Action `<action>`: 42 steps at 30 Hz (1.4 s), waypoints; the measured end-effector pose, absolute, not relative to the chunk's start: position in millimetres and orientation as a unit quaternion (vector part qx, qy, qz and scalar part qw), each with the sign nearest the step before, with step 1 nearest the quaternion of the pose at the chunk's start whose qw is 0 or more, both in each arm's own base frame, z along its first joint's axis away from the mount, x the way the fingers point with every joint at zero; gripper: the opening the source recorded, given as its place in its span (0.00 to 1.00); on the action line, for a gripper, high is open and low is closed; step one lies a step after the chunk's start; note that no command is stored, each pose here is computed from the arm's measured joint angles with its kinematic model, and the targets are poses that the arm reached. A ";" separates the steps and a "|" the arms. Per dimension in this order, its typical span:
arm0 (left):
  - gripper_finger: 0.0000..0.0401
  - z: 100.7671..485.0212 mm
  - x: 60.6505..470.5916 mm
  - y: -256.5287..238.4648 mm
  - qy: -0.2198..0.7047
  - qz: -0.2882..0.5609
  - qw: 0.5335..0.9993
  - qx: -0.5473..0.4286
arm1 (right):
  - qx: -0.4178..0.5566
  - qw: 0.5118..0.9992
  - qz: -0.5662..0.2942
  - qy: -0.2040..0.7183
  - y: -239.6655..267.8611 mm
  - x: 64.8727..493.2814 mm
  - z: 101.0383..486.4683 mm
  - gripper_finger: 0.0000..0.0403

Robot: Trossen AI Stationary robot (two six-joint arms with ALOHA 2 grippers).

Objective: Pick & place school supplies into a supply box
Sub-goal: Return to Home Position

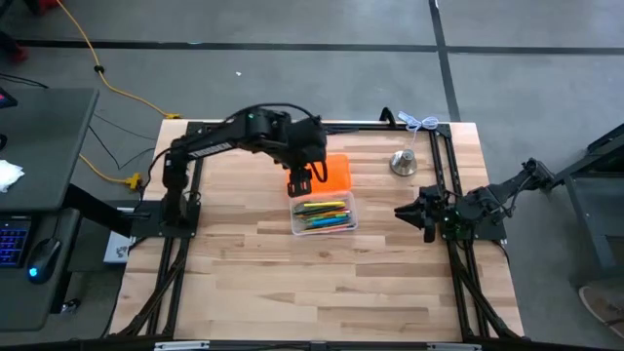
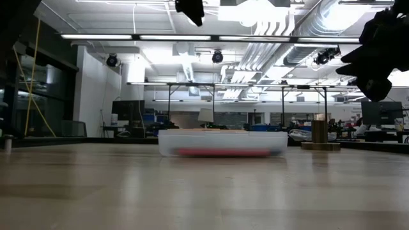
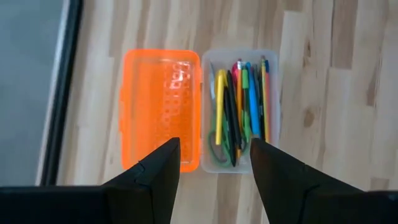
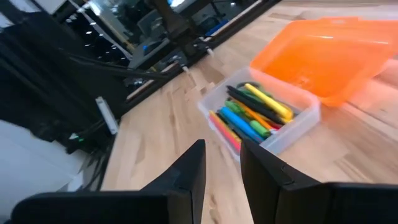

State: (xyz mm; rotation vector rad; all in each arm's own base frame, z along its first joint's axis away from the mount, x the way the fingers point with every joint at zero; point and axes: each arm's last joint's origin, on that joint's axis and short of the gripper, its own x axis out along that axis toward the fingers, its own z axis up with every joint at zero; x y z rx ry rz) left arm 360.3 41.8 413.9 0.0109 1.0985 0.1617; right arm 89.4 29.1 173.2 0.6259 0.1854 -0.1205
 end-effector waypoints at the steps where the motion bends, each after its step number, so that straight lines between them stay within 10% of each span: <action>1: 0.56 417.7 356.7 42.5 0.517 0.078 0.853 0.005 | 0.308 0.946 -0.053 0.089 29.4 89.6 174.0 0.19; 42: 0.56 309.0 135.3 14.1 0.204 0.065 0.966 -0.147 | 0.278 0.957 -0.048 0.063 29.4 90.5 179.7 0.19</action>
